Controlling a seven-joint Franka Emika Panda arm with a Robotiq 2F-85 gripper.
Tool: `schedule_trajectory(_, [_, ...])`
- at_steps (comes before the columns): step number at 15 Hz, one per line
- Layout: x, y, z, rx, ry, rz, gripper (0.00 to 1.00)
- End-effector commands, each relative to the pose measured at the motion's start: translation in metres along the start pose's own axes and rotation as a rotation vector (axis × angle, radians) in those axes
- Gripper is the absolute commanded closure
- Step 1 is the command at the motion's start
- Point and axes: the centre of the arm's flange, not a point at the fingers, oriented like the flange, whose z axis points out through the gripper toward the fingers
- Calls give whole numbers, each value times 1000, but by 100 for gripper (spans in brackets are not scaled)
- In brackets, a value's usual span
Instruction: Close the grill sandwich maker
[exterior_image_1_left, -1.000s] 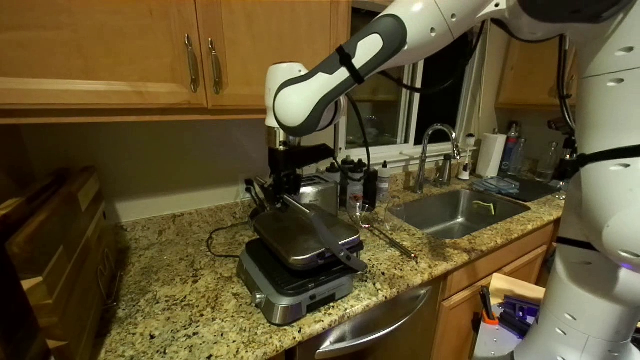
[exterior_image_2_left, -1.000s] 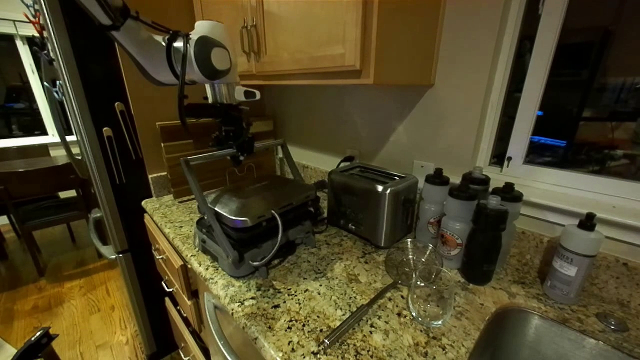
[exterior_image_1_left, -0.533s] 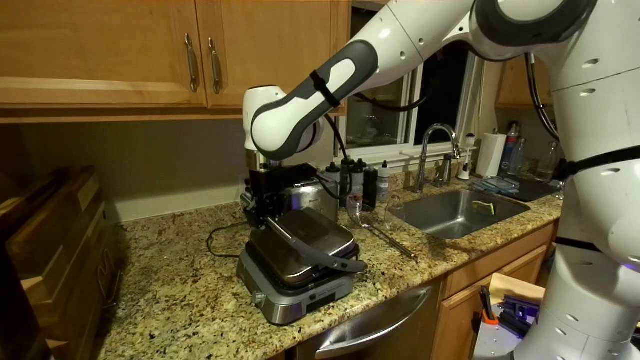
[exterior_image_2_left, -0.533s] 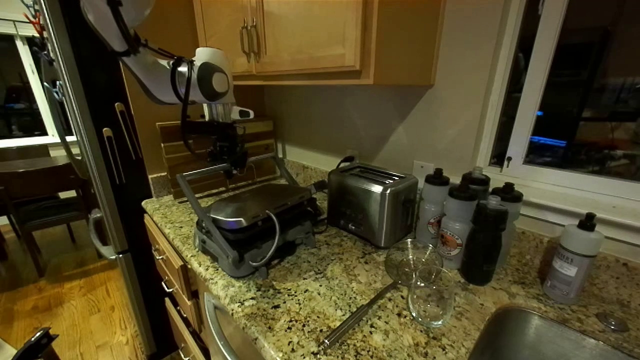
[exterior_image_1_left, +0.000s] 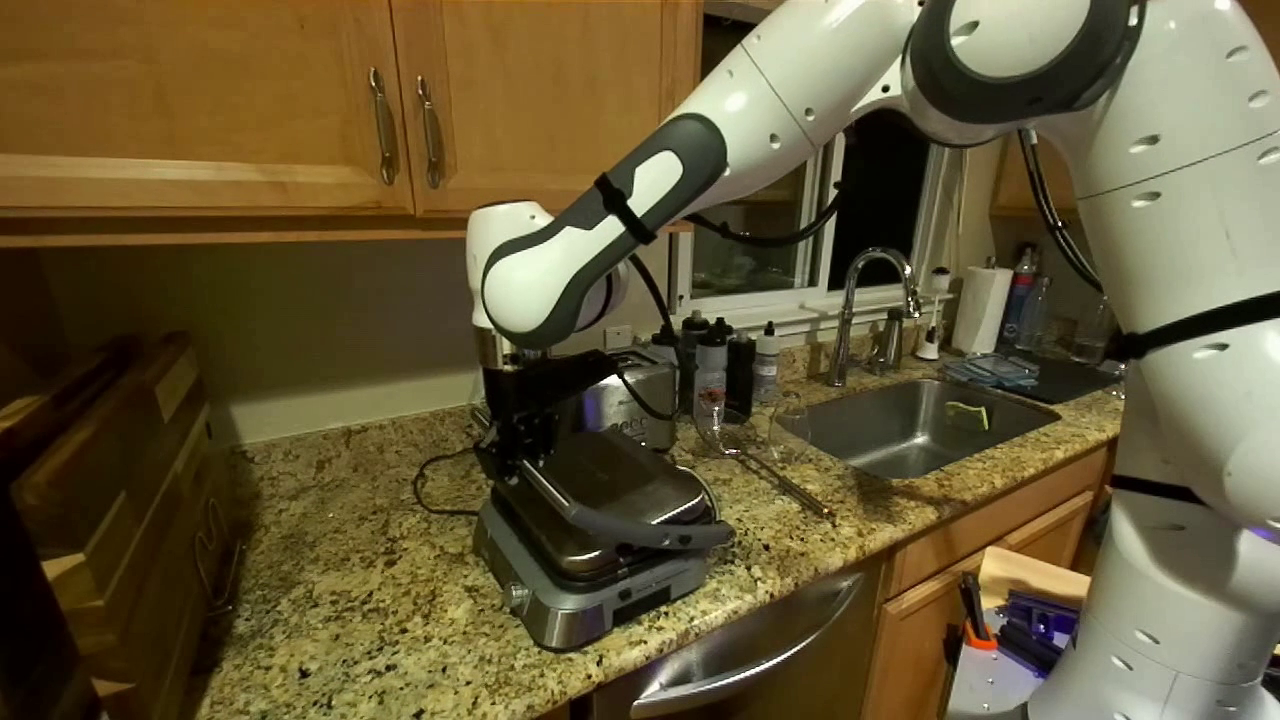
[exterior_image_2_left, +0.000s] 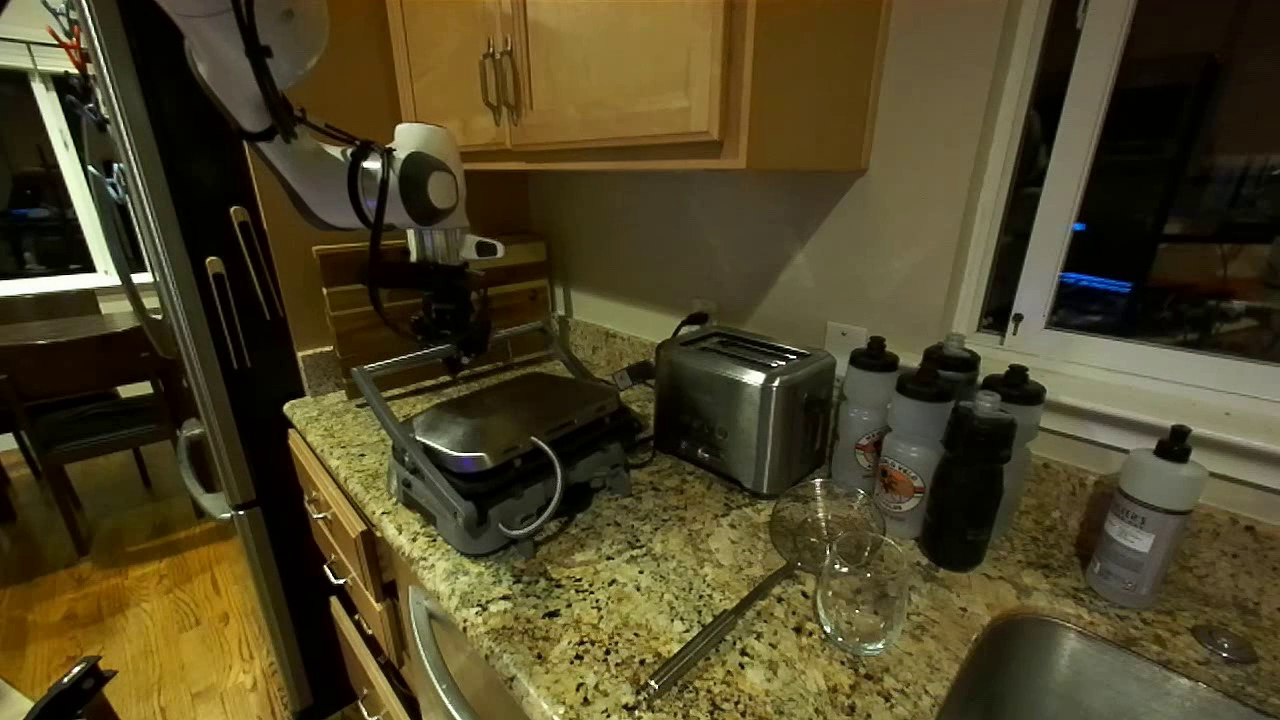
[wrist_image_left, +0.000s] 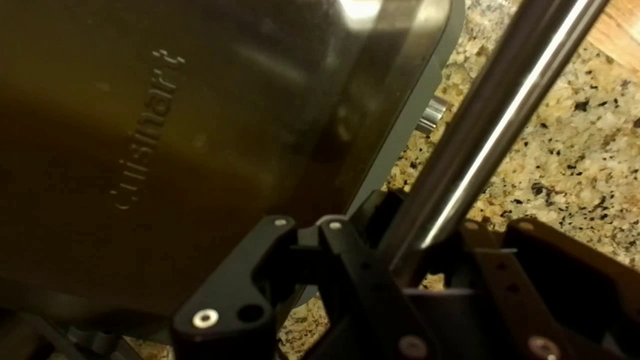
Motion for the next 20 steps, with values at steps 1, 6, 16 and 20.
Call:
schedule_trajectory(1, [21, -17, -27, 21, 60, -49, 95])
schedule_trajectory(6, [25, -13, -27, 42, 96, -34, 95])
schedule_trajectory(16, [42, 8, 13, 68, 51, 51, 95])
schedule_trajectory(20, [49, 14, 9, 63, 72, 62, 95])
